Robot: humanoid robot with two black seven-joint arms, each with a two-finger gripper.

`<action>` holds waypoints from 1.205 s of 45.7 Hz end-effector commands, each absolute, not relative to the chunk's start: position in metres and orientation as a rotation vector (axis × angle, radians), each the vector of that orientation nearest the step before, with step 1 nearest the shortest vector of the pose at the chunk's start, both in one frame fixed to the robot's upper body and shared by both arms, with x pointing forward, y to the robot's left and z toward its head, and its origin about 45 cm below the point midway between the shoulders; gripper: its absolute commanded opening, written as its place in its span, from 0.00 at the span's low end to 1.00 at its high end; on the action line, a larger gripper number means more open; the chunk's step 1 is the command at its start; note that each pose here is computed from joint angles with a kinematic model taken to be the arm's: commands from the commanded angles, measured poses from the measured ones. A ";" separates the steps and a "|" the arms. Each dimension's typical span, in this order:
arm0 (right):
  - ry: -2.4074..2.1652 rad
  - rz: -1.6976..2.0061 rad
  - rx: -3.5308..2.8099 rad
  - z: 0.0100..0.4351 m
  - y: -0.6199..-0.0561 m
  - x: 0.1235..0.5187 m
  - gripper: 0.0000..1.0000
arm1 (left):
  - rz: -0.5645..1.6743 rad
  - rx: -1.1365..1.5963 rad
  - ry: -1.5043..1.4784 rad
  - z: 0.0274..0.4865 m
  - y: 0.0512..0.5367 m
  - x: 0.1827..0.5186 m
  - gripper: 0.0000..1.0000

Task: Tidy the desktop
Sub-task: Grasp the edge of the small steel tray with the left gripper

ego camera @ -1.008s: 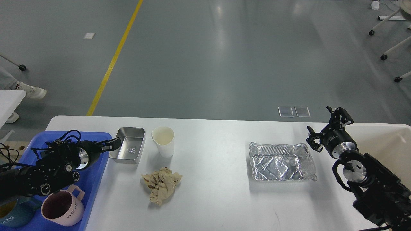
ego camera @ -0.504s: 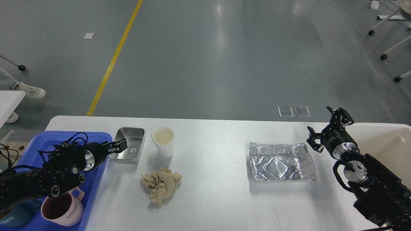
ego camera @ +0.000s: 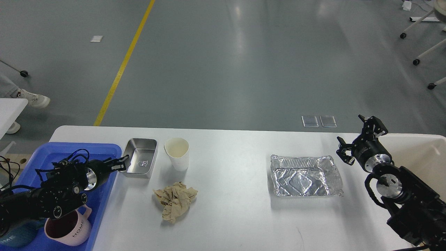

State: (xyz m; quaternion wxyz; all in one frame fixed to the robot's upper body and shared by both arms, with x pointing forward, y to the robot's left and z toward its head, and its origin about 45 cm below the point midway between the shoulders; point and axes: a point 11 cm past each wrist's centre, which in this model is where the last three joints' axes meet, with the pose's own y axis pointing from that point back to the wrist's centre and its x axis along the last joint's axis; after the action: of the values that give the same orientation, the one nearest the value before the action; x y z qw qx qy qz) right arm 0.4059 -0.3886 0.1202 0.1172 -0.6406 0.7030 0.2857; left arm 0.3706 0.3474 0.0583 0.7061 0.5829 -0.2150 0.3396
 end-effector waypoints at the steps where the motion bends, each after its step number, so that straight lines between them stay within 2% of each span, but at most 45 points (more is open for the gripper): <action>1: 2.059 0.836 -1.874 0.120 -0.389 0.406 1.00 | 0.752 1.290 -0.478 0.058 0.347 0.371 0.50; 28: 2.054 0.830 -1.877 0.123 -0.388 0.408 1.00 | 0.738 1.287 -0.464 0.055 0.346 0.367 0.27; 40: 2.056 0.830 -1.874 0.122 -0.389 0.407 1.00 | 0.729 1.290 -0.451 0.051 0.346 0.362 0.22; 55: 2.054 0.828 -1.878 0.123 -0.389 0.408 1.00 | 0.706 1.291 -0.428 0.051 0.345 0.363 0.07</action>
State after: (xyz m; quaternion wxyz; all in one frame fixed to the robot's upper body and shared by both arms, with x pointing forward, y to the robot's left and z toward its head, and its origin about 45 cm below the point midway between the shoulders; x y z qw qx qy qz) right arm 0.4065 -0.3902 0.1219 0.1179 -0.6404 0.7039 0.2838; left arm 0.3615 0.3461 0.0500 0.7197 0.5849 -0.1947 0.3194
